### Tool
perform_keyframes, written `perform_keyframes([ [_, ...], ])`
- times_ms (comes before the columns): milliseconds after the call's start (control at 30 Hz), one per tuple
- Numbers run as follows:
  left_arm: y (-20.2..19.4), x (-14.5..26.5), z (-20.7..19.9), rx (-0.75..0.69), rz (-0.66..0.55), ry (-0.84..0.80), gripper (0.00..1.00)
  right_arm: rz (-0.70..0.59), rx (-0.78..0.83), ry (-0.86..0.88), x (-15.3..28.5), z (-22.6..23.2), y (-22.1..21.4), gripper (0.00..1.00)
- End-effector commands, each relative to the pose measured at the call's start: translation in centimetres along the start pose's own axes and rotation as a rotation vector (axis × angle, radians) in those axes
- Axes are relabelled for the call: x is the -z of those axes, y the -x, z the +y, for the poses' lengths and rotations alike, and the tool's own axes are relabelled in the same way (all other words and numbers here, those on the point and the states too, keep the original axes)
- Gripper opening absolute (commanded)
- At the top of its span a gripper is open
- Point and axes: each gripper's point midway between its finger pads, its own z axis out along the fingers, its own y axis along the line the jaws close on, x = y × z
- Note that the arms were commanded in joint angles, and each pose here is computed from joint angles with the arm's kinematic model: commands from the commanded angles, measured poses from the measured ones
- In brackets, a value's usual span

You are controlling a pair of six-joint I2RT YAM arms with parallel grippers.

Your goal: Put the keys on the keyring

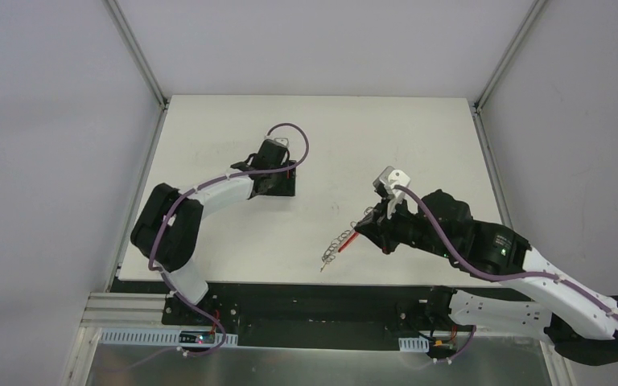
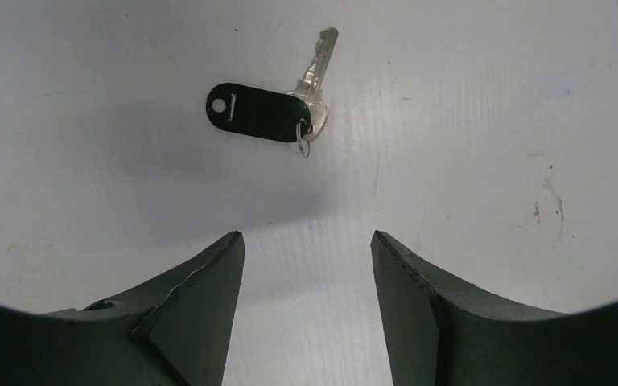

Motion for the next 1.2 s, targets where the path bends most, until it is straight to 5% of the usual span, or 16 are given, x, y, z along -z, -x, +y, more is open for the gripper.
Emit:
perform_keyframes([
  [0, 2.9, -1.4, 0.1, 0.047, -0.068, 0.033, 0.59, -0.051, -0.015, -0.005, 0.3, -0.1, 1.0, 0.00],
  [367, 3.3, -4.5, 1.1, 0.049, -0.027, 0.048, 0.49, -0.042, -0.024, -0.012, -0.3, -0.7, 0.4, 0.00],
  [767, 3.1, -6.2, 1.3, 0.050, 0.001, 0.031, 0.25, -0.022, -0.047, 0.003, -1.2, -0.9, 0.1, 0.00],
  [1167, 3.6, -5.7, 1.2, 0.032, -0.010, 0.025, 0.20, -0.016, -0.055, 0.033, -1.4, -0.5, 0.1, 0.00],
])
